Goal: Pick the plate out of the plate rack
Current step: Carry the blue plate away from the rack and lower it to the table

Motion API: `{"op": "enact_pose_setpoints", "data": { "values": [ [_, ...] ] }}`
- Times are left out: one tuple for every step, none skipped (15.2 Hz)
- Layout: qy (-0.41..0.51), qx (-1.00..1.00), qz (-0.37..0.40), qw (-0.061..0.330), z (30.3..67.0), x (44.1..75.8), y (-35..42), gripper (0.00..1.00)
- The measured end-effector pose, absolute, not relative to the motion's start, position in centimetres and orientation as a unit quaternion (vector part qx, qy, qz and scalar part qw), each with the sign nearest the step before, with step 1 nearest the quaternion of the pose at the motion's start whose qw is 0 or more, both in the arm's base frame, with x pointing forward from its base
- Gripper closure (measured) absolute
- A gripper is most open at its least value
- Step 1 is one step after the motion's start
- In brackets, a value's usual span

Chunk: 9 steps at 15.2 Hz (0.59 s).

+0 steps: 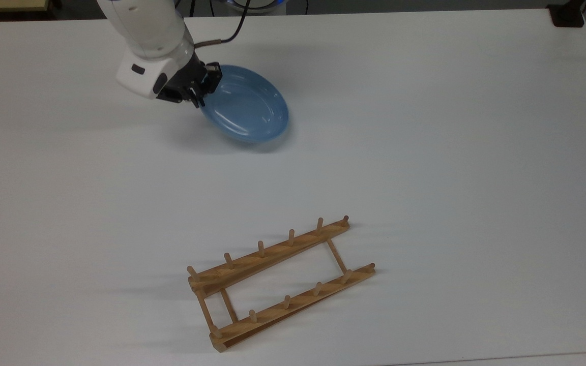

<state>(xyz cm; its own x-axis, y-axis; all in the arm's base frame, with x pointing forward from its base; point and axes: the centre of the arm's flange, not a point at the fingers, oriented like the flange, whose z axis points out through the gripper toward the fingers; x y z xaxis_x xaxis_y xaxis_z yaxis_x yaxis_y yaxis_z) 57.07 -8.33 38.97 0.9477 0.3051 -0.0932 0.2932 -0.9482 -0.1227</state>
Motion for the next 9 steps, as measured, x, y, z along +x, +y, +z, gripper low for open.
{"op": "enact_pose_setpoints", "data": {
  "values": [
    [-0.149, -0.986, 0.05, 0.051, 38.1, 57.0, -8.6, 0.93],
    [-0.148, -0.987, 0.045, 0.05, 37.3, 56.9, -8.9, 0.93],
    [-0.147, -0.987, 0.042, 0.049, 36.6, 56.8, -9.3, 0.93],
    [-0.144, -0.987, 0.042, 0.049, 36.1, 56.7, -9.7, 0.94],
    [-0.142, -0.988, 0.043, 0.049, 35.7, 56.7, -10.1, 0.94],
    [-0.139, -0.988, 0.044, 0.05, 35.4, 56.7, -10.4, 0.91],
    [-0.136, -0.988, 0.046, 0.051, 35.1, 56.7, -10.7, 0.82],
    [-0.134, -0.989, 0.047, 0.051, 34.9, 56.6, -10.9, 0.73],
    [-0.132, -0.989, 0.046, 0.051, 34.9, 56.6, -11.2, 0.62]
  ]
}}
